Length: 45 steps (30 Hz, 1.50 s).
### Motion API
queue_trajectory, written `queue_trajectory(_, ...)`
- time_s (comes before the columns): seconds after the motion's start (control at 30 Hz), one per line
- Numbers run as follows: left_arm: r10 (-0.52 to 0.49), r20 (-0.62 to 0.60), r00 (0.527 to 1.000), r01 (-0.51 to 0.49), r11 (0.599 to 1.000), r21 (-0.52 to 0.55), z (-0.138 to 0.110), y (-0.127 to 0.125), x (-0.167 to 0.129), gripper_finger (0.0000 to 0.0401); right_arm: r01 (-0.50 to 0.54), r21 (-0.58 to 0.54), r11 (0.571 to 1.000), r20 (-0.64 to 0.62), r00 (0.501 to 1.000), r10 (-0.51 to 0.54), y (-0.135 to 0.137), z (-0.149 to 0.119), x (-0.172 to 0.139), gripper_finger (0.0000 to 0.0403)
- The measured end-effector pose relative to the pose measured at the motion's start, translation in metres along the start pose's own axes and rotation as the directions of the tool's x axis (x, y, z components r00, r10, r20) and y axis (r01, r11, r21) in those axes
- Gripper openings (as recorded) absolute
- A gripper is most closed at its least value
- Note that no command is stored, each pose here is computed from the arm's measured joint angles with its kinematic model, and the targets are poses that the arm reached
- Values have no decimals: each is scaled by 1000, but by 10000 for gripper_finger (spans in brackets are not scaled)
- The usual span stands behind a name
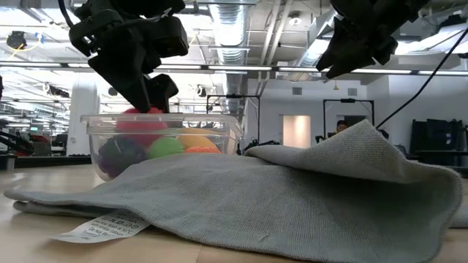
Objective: Pick and placing Produce into tupperware
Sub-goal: Put the red apple into the transparent container, then put the green bell pepper into the transparent container
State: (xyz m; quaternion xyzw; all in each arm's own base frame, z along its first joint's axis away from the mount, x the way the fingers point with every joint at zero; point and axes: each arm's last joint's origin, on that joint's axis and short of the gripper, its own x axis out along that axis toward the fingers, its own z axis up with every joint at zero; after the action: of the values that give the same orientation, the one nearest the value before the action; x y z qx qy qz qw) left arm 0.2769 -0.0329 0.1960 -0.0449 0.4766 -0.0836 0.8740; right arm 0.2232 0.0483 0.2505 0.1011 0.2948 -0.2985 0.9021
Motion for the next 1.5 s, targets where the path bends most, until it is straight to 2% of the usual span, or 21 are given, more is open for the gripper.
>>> queue_trajectory(0.23,1,4,1000,0,1000,-10,1,0,0,329,2,-3,1000,-2,1000,-2,0,0,0,245)
queue_trajectory(0.43,8,42,999,-8,1000,3,13,1,-8,329,2,-3,1000,-2,1000,-2,0,0,0,245)
queue_trajectory(0.77,52,45,998,-52,999,8,31,18,-32,330,-18,-2,1000,-19,1000,18,0,-1,0,245)
queue_trajectory(0.93,125,31,992,-124,992,-29,29,37,-48,330,-18,-2,1000,-19,1000,18,0,-1,0,245)
queue_trajectory(1.07,214,-38,976,-216,973,-74,18,54,-63,329,-18,-3,1000,-19,1000,18,0,-1,0,245)
queue_trajectory(1.2,296,-90,951,-305,944,-122,9,72,-75,329,-17,-3,1000,-20,1000,17,0,-1,0,245)
queue_trajectory(1.3,345,-121,931,-364,905,-222,3,88,-81,329,-17,-3,1000,-20,1000,17,0,-1,0,245)
queue_trajectory(1.5,393,-184,901,-431,757,-492,-14,116,-86,329,-17,-2,1000,-18,1000,17,0,-1,0,245)
